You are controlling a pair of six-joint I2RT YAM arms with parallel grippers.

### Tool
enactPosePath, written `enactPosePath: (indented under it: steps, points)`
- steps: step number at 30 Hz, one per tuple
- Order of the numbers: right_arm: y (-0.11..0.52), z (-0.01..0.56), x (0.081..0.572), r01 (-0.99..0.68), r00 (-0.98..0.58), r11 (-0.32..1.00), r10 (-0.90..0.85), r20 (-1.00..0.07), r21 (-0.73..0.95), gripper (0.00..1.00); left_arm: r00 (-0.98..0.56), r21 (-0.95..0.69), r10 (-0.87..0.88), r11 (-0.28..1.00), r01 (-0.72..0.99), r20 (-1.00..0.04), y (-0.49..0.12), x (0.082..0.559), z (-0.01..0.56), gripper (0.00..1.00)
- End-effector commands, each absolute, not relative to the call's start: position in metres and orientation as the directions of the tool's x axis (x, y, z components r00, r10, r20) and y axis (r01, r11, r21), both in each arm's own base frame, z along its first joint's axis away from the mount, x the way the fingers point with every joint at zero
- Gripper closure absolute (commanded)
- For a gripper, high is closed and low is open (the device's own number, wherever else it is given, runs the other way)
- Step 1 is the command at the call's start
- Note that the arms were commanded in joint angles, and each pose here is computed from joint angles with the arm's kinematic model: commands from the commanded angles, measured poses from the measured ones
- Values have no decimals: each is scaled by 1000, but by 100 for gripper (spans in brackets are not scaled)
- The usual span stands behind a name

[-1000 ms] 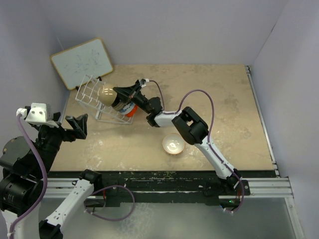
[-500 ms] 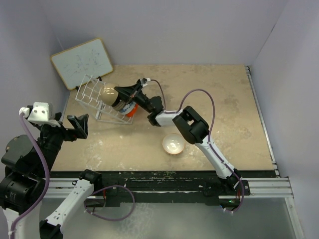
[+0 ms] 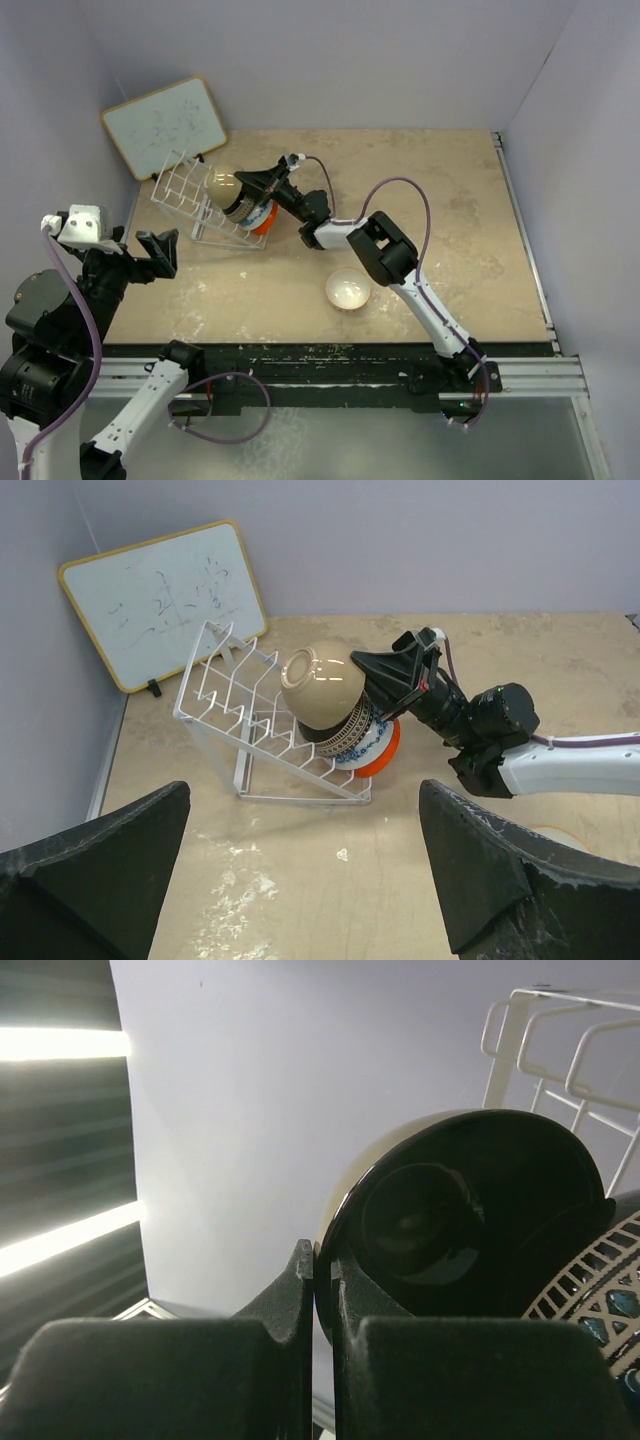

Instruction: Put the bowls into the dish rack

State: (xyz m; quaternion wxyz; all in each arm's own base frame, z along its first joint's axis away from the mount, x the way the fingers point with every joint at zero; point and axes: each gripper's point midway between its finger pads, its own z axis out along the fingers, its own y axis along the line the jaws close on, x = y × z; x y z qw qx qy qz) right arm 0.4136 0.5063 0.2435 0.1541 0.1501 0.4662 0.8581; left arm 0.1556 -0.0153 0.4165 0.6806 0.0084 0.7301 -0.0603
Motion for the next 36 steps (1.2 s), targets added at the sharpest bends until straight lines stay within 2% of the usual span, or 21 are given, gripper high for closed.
enactPosePath:
  steps: [1, 7, 13, 22, 27, 36]
  points:
    - [495, 299, 397, -209, -925, -628, 376, 57, 749, 100, -31, -69, -66, 993, 93, -997, -14, 156, 426, 1]
    - [495, 290, 401, -182, -922, -627, 377, 90, 758, 99, -36, -71, -68, 993, 94, -997, -15, 158, 424, 1]
    - [499, 287, 402, -184, -918, -595, 389, 80, 783, 96, -37, -72, -69, 993, 96, -997, -15, 158, 423, 1]
    - [505, 273, 405, -160, -908, -514, 412, 79, 843, 79, -38, -74, -71, 993, 96, -997, -15, 157, 422, 1]
    - [507, 273, 404, -155, -904, -448, 425, 57, 880, 72, -35, -76, -73, 992, 96, -997, -15, 156, 422, 1]
    - [516, 261, 404, -110, -900, -304, 435, 34, 946, 67, -29, -81, -79, 992, 98, -996, -15, 154, 424, 1]
